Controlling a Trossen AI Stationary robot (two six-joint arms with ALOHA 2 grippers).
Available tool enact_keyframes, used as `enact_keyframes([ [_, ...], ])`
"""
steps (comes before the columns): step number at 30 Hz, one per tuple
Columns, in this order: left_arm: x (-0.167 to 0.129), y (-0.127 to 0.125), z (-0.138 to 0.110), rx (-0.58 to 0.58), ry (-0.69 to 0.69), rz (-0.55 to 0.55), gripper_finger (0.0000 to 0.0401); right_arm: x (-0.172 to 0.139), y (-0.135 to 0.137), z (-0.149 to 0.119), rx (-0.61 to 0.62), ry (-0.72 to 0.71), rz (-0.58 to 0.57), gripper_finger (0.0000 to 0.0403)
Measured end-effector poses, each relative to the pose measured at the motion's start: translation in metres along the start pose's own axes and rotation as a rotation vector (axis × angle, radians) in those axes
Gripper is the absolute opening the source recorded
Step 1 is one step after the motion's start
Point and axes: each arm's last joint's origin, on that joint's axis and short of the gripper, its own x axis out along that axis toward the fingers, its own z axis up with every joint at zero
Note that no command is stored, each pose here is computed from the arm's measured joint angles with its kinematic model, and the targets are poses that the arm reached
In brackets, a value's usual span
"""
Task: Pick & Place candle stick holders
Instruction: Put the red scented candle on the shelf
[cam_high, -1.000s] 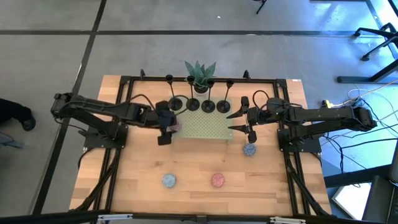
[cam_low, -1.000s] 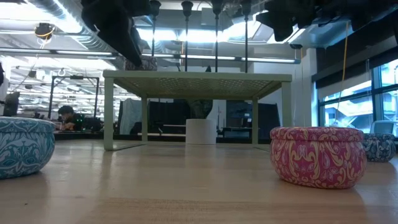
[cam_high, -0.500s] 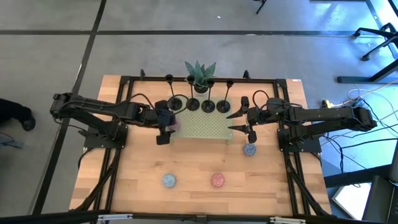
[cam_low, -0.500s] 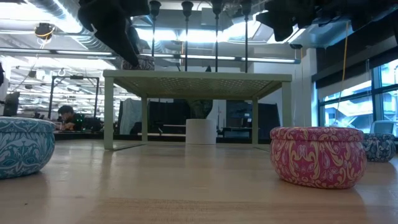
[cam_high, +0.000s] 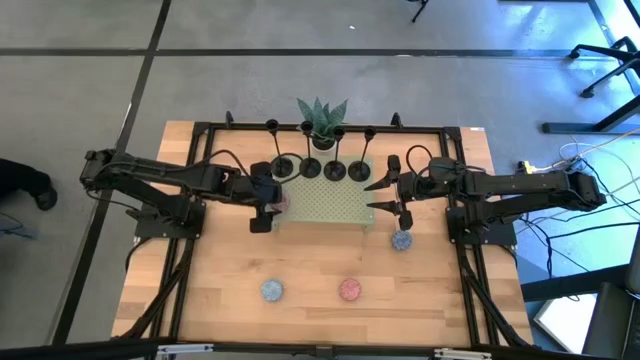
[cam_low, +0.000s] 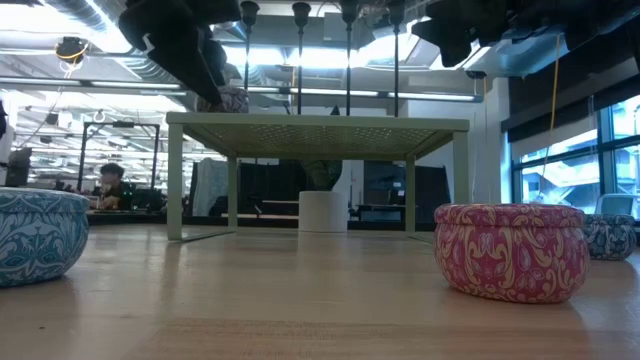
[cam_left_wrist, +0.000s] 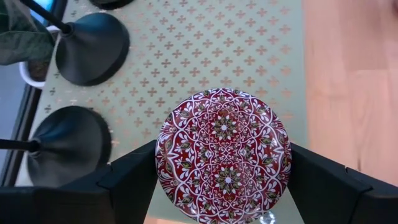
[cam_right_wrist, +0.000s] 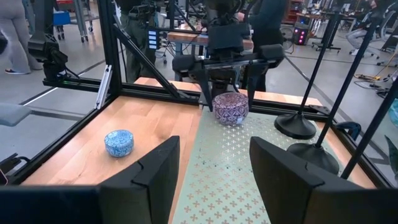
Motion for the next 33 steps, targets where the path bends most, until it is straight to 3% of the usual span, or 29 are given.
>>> enact_keyframes([
  [13, -0.0002, -0.0005, 0.0003, -0.120, -0.002, -0.022, 0.0313, 0.0000, 0.0000, 0.0000, 0.000, 0.000, 0.000, 0.0199],
  [28, -0.0005, -0.0009, 0.0001, -0.137, 0.001, -0.037, 0.0330, 0.0000, 0.0000, 0.0000, 0.000, 0.000, 0.000, 0.0199],
  [33, -0.0005, 0.0007, 0.0001, -0.105, -0.003, 0.019, 0.0347, 0.0000, 0.0000, 0.0000, 0.000, 0.000, 0.000, 0.0199],
])
